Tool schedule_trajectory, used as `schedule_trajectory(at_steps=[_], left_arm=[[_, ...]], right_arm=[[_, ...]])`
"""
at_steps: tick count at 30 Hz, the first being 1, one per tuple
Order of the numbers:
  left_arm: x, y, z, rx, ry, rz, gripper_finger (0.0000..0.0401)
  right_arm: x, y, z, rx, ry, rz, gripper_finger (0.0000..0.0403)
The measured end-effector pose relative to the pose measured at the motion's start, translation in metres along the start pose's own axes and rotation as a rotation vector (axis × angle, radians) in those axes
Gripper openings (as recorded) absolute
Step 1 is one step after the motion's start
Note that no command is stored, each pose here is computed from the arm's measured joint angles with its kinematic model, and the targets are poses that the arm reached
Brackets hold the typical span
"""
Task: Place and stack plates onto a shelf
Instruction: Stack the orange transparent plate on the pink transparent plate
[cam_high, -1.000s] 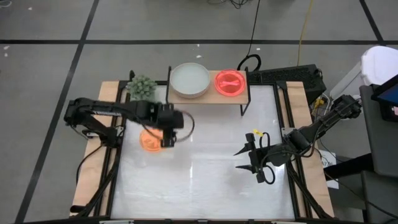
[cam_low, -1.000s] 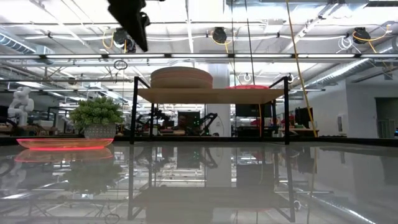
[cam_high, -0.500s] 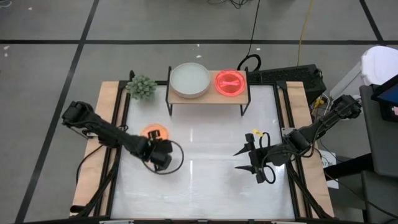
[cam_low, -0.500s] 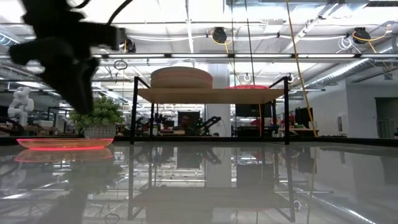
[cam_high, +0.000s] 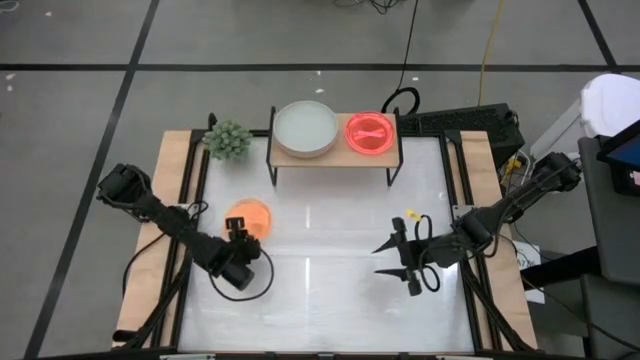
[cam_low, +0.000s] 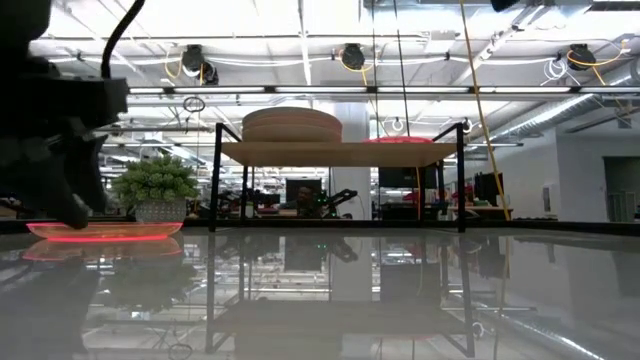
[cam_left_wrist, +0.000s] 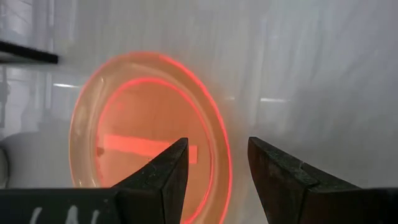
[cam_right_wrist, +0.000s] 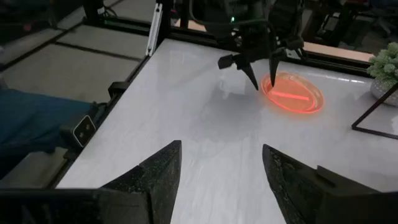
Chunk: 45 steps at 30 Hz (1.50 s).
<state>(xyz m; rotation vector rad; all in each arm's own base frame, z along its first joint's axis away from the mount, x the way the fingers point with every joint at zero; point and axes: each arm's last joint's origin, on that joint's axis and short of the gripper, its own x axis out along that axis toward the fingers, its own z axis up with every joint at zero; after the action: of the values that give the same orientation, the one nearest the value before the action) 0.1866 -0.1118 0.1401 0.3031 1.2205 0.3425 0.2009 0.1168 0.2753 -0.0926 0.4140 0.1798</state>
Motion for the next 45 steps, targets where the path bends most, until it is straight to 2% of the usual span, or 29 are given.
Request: schedule_trajectory(at_steps=[13,21,32,40,45], left_arm=[[0.010,-0.004,-0.027,-0.011,0.021,0.011,0.0164],[0.010,-0.005,-0.029,0.045,0.020,0.021,0.0081],[0.010,-0.005,-0.030,0.059,0.030,0.019,0.0011],[0.008,-0.006,-0.027,0.031,0.031,0.001,0.0007],[-0.001,-0.009,-0.015,0.059,0.004,-0.025,0.0006]], right_arm=[[0.003,0.000,-0.006,-0.012,-0.024,0.004,0.0205],[0.003,0.001,-0.003,-0.031,-0.050,0.006,0.0205],[0.003,0.001,-0.003,-0.028,-0.050,0.005,0.0205],[0.003,0.001,-0.003,-0.027,-0.051,0.005,0.0205],[0.003,0.001,-0.002,-0.022,-0.066,0.006,0.0205]])
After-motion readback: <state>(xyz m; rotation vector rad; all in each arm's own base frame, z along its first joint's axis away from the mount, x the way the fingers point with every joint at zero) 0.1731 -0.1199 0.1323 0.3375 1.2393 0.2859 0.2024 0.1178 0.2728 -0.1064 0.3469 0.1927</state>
